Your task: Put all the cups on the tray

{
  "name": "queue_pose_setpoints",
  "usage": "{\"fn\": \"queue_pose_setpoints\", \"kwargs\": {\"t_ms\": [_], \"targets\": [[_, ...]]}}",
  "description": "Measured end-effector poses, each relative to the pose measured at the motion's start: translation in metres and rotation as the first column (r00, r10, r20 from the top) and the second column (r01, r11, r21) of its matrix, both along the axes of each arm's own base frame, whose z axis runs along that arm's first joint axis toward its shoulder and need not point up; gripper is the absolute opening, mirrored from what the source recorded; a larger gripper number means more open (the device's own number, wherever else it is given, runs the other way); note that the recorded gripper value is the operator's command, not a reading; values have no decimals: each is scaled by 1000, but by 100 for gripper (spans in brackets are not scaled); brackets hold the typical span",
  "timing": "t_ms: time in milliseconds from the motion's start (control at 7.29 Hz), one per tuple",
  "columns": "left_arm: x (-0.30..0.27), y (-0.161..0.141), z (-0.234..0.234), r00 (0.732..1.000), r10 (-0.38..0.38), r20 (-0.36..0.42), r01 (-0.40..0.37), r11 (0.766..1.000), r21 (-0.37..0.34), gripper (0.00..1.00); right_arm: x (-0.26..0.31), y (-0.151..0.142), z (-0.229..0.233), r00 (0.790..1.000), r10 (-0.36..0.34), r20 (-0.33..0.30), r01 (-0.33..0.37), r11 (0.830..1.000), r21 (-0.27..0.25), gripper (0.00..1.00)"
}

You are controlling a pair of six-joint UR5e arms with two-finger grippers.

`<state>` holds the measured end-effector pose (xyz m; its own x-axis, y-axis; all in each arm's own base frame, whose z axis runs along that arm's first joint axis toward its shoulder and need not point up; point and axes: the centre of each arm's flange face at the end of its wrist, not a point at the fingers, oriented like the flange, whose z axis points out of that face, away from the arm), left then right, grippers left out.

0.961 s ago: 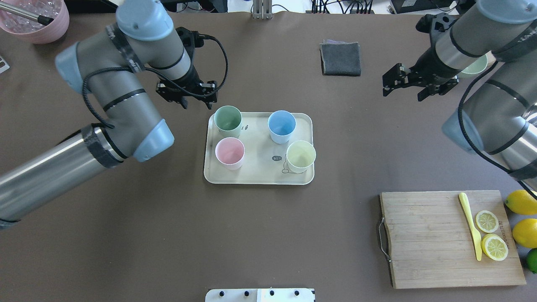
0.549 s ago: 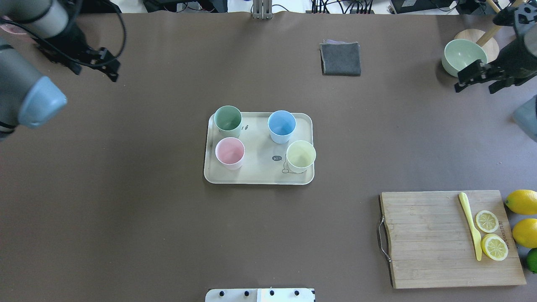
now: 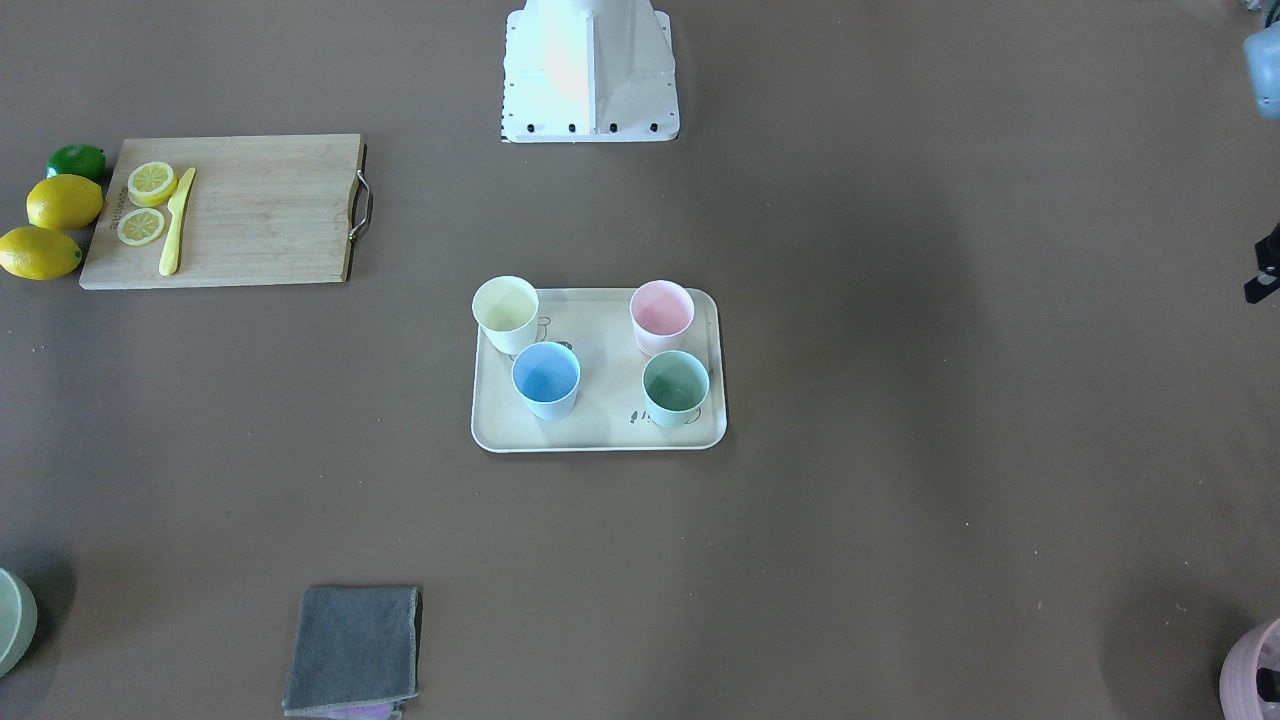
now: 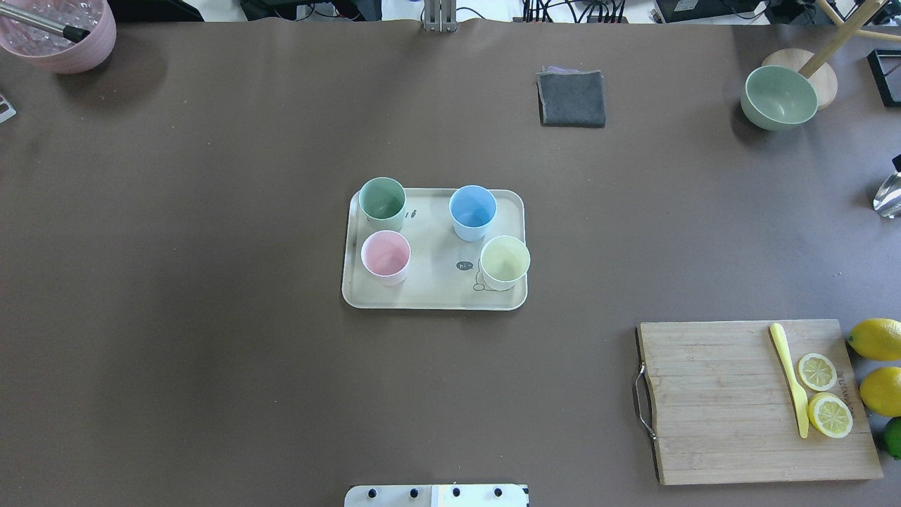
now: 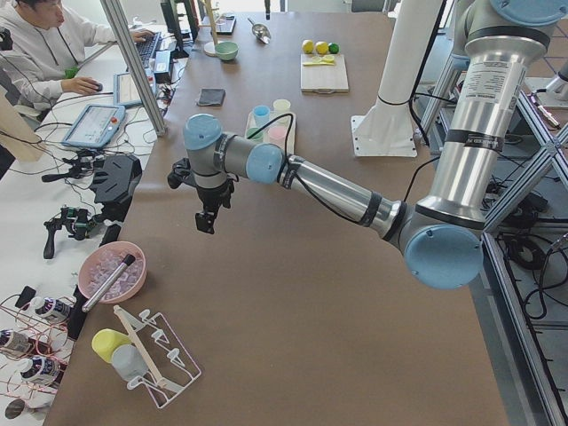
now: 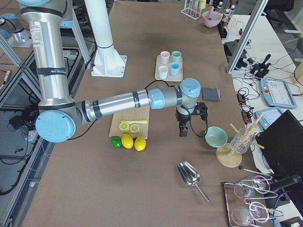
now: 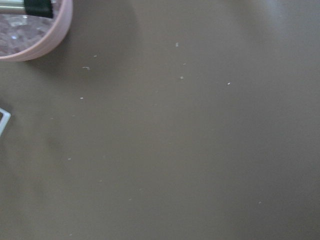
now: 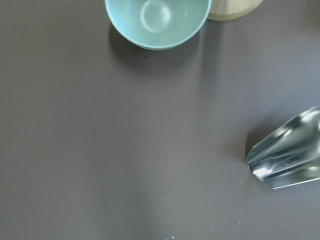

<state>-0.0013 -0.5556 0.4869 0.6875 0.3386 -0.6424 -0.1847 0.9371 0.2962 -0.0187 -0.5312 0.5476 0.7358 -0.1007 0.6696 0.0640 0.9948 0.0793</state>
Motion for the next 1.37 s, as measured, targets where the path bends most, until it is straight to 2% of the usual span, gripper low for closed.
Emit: {"fn": "queue_pose_setpoints", "kwargs": {"t_ms": [275, 824, 1373], "targets": [[-23, 22, 30, 1000, -1, 11, 1, 1000, -19, 98, 15, 9, 13, 1000, -8, -19, 8, 1000, 9, 100], [-27, 42, 61, 1000, -6, 18, 7, 999, -54, 98, 17, 10, 14, 1000, -10, -23, 11, 1000, 17, 100], [-30, 50, 56, 1000, -9, 19, 10, 999, -39, 98, 17, 10, 16, 1000, -9, -24, 10, 1000, 12, 100]]}}
